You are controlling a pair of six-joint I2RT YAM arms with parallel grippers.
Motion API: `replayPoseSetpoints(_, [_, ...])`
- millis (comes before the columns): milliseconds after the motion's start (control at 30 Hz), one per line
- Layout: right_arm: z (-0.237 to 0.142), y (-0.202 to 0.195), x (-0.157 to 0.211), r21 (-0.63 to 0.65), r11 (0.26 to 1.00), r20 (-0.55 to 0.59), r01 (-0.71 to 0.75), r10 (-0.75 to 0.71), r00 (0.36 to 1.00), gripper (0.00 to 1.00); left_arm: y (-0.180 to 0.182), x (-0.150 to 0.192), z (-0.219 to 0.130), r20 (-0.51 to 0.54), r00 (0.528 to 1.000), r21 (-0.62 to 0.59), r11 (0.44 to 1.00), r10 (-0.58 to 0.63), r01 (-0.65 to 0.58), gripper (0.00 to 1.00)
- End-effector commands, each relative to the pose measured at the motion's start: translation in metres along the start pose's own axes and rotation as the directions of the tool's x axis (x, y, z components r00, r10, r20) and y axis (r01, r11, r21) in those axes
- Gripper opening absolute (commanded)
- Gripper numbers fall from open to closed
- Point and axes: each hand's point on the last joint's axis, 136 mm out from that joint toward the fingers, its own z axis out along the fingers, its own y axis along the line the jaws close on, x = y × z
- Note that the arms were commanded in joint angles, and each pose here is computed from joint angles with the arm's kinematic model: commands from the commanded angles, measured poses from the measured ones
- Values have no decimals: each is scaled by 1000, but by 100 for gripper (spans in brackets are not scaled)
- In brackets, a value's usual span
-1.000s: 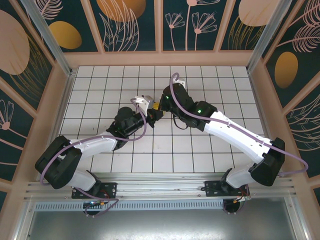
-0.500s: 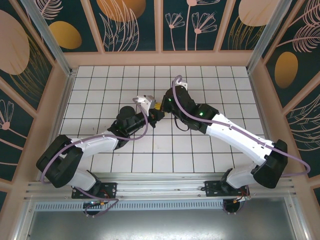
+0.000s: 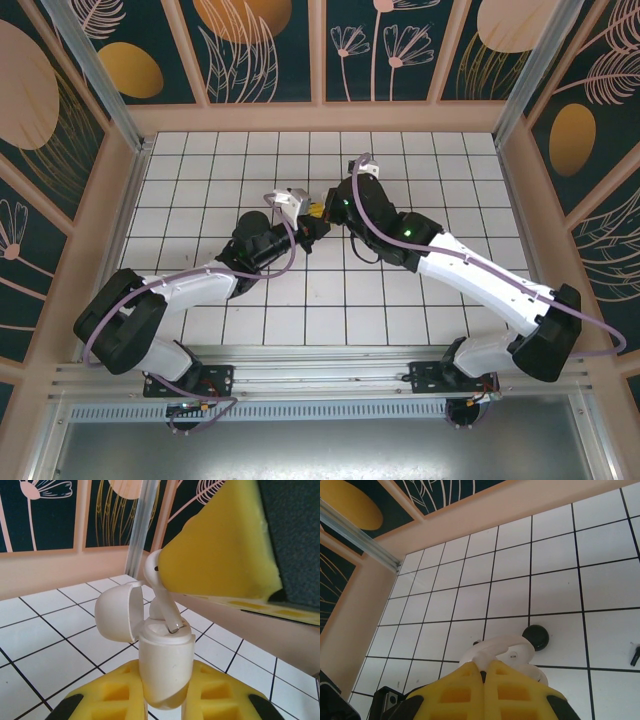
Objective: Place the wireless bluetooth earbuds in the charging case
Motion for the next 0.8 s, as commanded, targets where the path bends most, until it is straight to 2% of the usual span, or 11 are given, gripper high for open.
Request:
replayPoseSetpoints(0, [-2,-5,9,4,1000,-13,17,-17,1000,3,-6,-44,-1,154,988,3,1000,30,-31,0])
replayPoseSetpoints(467, [-5,3,10,-29,1000,-28,5,-5,1000,2,3,-64,3,199,977,-63,996,70,-59,0])
replayPoseSetpoints(767, [-4,6,12,-27,999,-48,20,-22,999,2,6,-62,6,191,978,-73,995,78,-65,0])
